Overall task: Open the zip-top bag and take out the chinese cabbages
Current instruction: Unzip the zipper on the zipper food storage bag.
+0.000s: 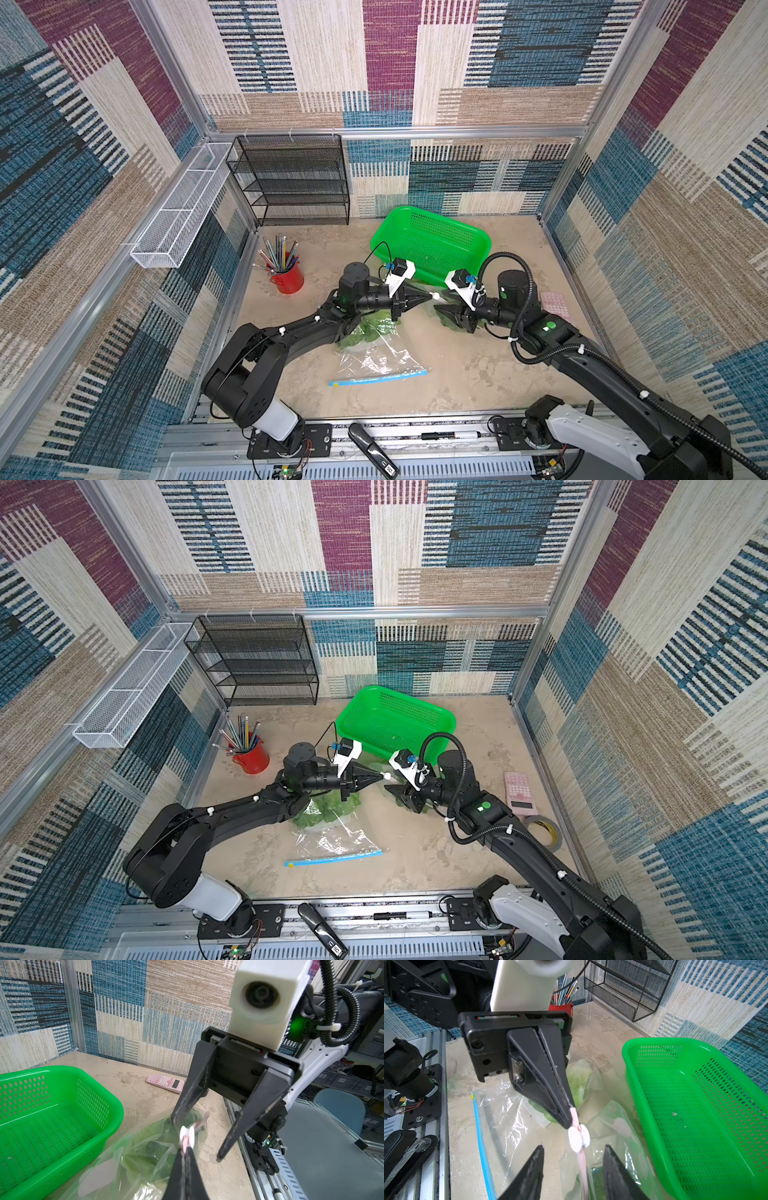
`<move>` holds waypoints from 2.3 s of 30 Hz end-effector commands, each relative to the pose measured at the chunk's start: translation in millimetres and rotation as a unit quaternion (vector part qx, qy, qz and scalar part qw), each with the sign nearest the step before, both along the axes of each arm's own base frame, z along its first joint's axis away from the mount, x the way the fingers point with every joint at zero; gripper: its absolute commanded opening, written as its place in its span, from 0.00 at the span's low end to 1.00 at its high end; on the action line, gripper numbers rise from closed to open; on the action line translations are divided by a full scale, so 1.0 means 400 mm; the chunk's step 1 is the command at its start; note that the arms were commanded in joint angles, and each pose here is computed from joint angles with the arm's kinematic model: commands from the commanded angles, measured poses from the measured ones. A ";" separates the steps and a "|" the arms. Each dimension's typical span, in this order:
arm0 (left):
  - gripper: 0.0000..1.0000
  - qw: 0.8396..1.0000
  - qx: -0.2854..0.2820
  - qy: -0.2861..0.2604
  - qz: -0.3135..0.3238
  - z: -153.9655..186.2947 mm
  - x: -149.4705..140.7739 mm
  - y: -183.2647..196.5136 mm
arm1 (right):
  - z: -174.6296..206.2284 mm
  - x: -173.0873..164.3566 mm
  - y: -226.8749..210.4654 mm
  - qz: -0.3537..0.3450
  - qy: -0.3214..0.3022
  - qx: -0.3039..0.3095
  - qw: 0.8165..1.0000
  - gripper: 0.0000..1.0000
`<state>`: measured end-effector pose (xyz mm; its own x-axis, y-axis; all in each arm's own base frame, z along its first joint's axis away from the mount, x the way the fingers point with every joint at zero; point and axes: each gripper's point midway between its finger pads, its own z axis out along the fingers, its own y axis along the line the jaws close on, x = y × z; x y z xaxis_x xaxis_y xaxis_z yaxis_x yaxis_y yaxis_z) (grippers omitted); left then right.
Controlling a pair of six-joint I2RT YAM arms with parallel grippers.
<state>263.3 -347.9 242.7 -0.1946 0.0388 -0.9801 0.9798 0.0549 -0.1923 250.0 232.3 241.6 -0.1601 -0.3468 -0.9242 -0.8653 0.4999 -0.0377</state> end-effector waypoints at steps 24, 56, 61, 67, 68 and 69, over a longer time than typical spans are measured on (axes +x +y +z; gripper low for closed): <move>0.00 0.999 -0.005 -0.046 0.011 0.012 -0.003 0.012 | 0.020 -0.004 0.029 0.041 0.000 0.006 0.999 0.33; 0.00 0.998 -0.003 -0.055 0.022 0.007 0.003 0.012 | 0.012 0.006 0.036 0.049 0.001 -0.002 0.999 0.18; 0.00 0.997 -0.019 -0.063 0.034 0.013 0.006 0.020 | 0.004 0.007 0.034 0.049 0.003 -0.007 0.999 0.14; 0.00 0.997 -0.051 -0.053 0.034 0.027 0.011 0.018 | -0.003 0.009 0.028 0.043 0.004 -0.016 0.999 0.11; 0.00 0.996 -0.061 -0.050 0.039 0.031 0.017 0.023 | -0.006 0.009 0.026 0.041 0.005 -0.019 0.999 0.11; 0.00 0.995 -0.074 -0.049 0.043 0.040 0.023 0.028 | -0.008 0.008 0.022 0.038 0.004 -0.022 0.999 0.11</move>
